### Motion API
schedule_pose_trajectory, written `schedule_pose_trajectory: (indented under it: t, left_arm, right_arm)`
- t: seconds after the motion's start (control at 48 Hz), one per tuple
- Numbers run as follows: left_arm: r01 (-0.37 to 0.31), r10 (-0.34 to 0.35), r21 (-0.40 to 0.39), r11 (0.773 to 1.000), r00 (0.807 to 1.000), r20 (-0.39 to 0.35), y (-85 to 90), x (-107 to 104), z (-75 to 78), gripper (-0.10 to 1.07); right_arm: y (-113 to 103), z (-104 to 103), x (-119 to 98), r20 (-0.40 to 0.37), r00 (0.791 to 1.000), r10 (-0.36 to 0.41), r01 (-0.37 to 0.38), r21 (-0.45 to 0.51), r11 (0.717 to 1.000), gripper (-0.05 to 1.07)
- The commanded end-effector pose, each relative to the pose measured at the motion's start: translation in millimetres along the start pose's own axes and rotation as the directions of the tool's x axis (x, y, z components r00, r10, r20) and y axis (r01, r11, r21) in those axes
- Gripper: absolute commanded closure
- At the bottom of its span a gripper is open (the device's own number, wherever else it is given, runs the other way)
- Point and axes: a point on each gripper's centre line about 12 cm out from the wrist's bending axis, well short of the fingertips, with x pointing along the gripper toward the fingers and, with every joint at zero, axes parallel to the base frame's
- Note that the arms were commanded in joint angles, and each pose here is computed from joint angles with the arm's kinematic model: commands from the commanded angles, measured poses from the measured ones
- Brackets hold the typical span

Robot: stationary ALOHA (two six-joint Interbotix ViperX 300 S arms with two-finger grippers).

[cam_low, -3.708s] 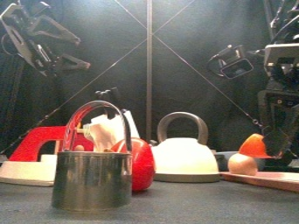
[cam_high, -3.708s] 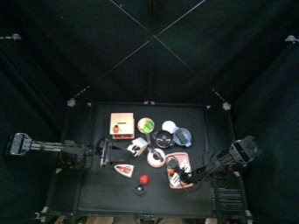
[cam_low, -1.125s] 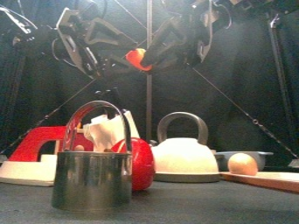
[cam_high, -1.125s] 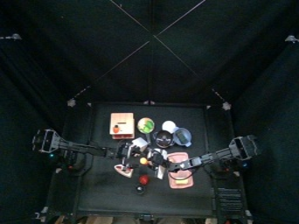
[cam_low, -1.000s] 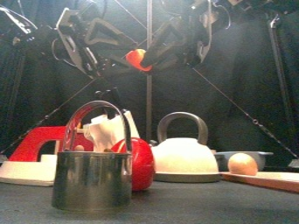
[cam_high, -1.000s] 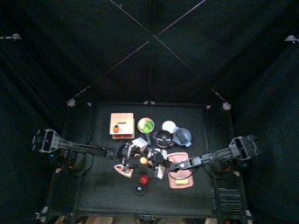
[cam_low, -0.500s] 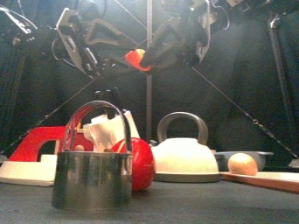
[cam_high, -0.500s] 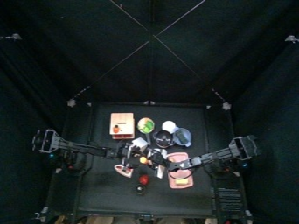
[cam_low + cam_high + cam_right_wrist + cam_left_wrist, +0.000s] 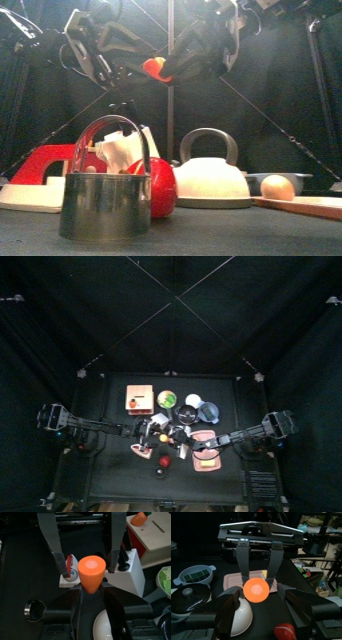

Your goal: Hand over carrot bottom

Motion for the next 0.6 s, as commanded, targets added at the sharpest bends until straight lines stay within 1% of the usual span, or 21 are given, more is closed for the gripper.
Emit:
schedule_pose_trajectory:
  t: [0.0,0.208,0.312,0.417,0.583]
  left_arm:
    - [0.000,0.000,0.006,1.000,0.999,0.036,0.9,3.4,10.6,0.05]
    - [-0.002,0.001,0.003,1.000,0.999,0.037,1.1,3.4,10.6,0.20]
    - [-0.002,0.001,0.003,1.000,0.999,0.037,1.1,3.4,10.6,0.26]
    - [-0.001,0.001,0.003,1.000,0.999,0.040,1.1,3.5,11.7,0.30]
    - [0.003,-0.003,0.004,1.000,0.999,0.038,-0.4,3.8,11.2,0.30]
  right_arm:
    - [-0.6,20.5,-8.4,0.054,0.999,0.006,-0.007,0.017,1.000,0.32]
    - [-0.5,21.3,-8.5,0.058,0.998,0.006,-0.007,0.011,1.000,0.32]
    - [-0.5,21.3,-8.5,0.058,0.998,0.006,-0.007,0.011,1.000,0.32]
    - [-0.6,19.5,-8.4,0.053,0.999,0.007,-0.008,0.008,1.000,0.32]
    - [0.0,18.4,-7.5,0.049,0.999,0.011,-0.011,0.010,1.000,0.30]
